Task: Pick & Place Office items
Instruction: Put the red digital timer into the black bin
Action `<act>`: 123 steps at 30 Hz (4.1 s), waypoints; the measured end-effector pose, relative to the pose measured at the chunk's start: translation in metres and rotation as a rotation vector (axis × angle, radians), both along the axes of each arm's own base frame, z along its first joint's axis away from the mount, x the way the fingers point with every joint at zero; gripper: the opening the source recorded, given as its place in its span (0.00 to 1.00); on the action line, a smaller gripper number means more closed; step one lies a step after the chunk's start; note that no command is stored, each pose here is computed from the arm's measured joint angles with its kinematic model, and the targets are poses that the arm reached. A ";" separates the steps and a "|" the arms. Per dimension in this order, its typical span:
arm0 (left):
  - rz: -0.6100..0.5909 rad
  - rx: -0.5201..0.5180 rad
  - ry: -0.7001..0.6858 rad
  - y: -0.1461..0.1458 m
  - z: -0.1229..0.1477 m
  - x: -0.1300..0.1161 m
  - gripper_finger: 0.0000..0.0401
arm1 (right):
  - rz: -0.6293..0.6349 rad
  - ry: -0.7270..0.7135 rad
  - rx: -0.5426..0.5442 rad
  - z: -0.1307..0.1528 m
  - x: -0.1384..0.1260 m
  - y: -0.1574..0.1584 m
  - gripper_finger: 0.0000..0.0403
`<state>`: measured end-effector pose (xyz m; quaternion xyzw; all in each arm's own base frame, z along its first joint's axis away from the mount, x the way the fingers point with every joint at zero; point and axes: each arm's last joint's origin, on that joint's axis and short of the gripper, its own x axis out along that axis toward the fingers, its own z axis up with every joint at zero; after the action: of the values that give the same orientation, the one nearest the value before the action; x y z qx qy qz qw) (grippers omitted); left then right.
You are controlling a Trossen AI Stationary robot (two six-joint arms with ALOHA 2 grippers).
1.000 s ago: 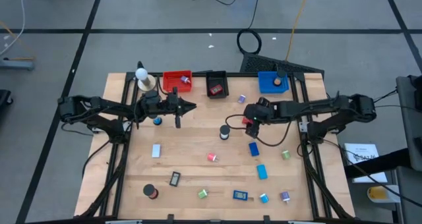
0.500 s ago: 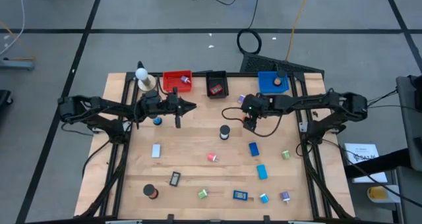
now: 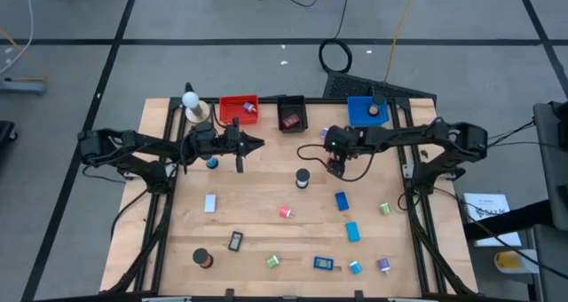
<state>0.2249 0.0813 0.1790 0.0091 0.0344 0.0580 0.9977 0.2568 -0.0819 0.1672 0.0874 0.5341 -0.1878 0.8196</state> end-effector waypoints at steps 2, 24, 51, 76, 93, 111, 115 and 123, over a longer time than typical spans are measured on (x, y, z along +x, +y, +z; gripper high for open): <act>0.000 0.000 0.000 0.000 0.000 0.000 0.12 | 0.003 0.012 0.003 -0.003 0.001 0.000 0.77; 0.000 0.000 0.000 0.000 0.000 0.000 0.12 | -0.004 0.045 0.061 -0.027 -0.007 0.005 0.48; 0.000 0.000 0.000 0.000 0.000 0.000 0.12 | -0.186 -0.319 -0.110 0.041 0.020 -0.057 0.10; 0.000 0.000 0.000 0.000 0.000 0.000 0.12 | 0.132 -0.368 -0.129 0.023 0.104 -0.182 0.11; 0.000 0.000 0.001 0.000 0.000 0.000 0.12 | 0.157 -0.377 -0.126 0.011 0.108 -0.184 0.20; 0.000 0.000 0.001 0.000 0.000 0.000 0.12 | 0.130 -0.375 -0.198 0.049 0.103 -0.169 0.15; 0.000 0.000 0.001 0.000 0.000 0.000 0.12 | 0.154 -0.403 -0.210 0.068 0.103 -0.156 0.15; 0.000 0.000 0.001 0.000 0.000 0.000 0.12 | 0.175 -0.460 -0.232 0.069 0.091 -0.134 0.14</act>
<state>0.2247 0.0812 0.1787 0.0090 0.0348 0.0581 0.9977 0.3483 -0.2159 0.2363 -0.0131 0.3146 -0.1514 0.9370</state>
